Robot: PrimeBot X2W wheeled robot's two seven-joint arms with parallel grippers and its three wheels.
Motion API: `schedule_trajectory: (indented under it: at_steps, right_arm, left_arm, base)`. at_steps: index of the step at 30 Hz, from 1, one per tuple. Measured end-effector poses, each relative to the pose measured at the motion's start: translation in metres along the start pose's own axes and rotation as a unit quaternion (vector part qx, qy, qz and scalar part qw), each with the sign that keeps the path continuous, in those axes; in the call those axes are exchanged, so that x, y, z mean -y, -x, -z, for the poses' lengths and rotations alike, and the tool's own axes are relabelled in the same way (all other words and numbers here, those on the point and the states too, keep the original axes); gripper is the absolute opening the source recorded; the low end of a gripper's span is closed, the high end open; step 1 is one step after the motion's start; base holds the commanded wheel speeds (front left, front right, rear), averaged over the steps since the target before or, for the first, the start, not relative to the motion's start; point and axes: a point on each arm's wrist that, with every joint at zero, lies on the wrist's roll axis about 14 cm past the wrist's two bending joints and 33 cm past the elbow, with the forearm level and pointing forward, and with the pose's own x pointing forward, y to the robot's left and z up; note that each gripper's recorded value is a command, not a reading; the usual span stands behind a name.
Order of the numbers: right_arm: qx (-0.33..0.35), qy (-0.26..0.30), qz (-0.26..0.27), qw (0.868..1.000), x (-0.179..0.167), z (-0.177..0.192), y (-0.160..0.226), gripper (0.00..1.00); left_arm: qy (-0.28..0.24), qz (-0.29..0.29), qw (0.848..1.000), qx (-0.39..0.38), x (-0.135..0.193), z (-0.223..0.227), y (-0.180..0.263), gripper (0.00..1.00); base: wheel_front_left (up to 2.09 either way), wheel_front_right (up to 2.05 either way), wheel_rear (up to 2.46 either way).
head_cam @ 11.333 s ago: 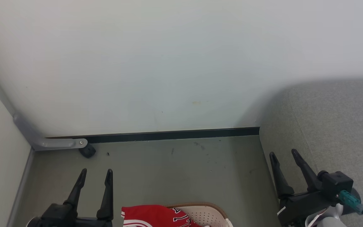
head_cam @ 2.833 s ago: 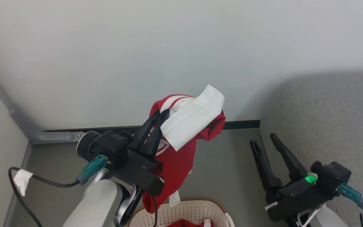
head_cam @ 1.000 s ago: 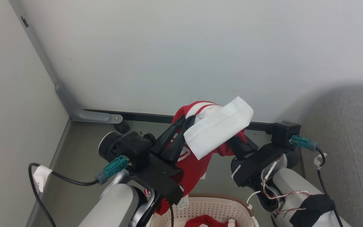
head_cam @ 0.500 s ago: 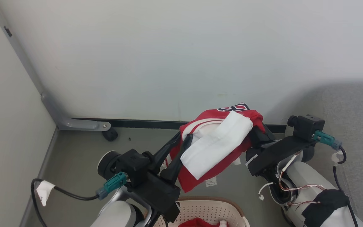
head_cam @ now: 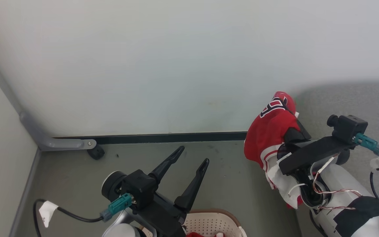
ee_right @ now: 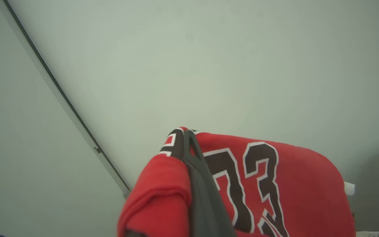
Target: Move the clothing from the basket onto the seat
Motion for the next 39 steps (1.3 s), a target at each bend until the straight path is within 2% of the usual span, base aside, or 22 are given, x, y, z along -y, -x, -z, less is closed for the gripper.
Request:
schedule_trajectory:
  at_steps: [10,14,20,31,39]
  right_arm:
    - [0.048,0.002,0.043,0.998,0.029,-0.03,0.034,0.0]
    - [0.068,0.017,0.053,0.996,0.035,-0.044,0.045,0.0]
    - [0.088,0.049,0.095,0.99,0.061,-0.061,0.078,0.0]
    - [0.132,0.091,0.174,0.972,0.095,-0.098,0.135,0.0]
    - [0.166,0.116,0.211,0.956,0.106,-0.126,0.168,0.0]
  left_arm:
    - [0.008,0.037,0.999,-0.003,0.022,0.004,-0.012,1.0]
    - [0.018,0.052,0.999,-0.002,0.03,0.005,-0.019,1.0]
    - [0.034,0.083,0.996,-0.015,0.048,0.018,-0.031,1.0]
    - [0.051,0.147,0.987,-0.028,0.085,0.03,-0.047,1.0]
    - [0.064,0.191,0.978,-0.045,0.111,0.043,-0.055,1.0]
  base:
    - [0.0,0.0,0.0]
    - [0.0,0.0,0.0]
    - [0.0,0.0,0.0]
    - [0.0,0.0,0.0]
    - [0.0,0.0,0.0]
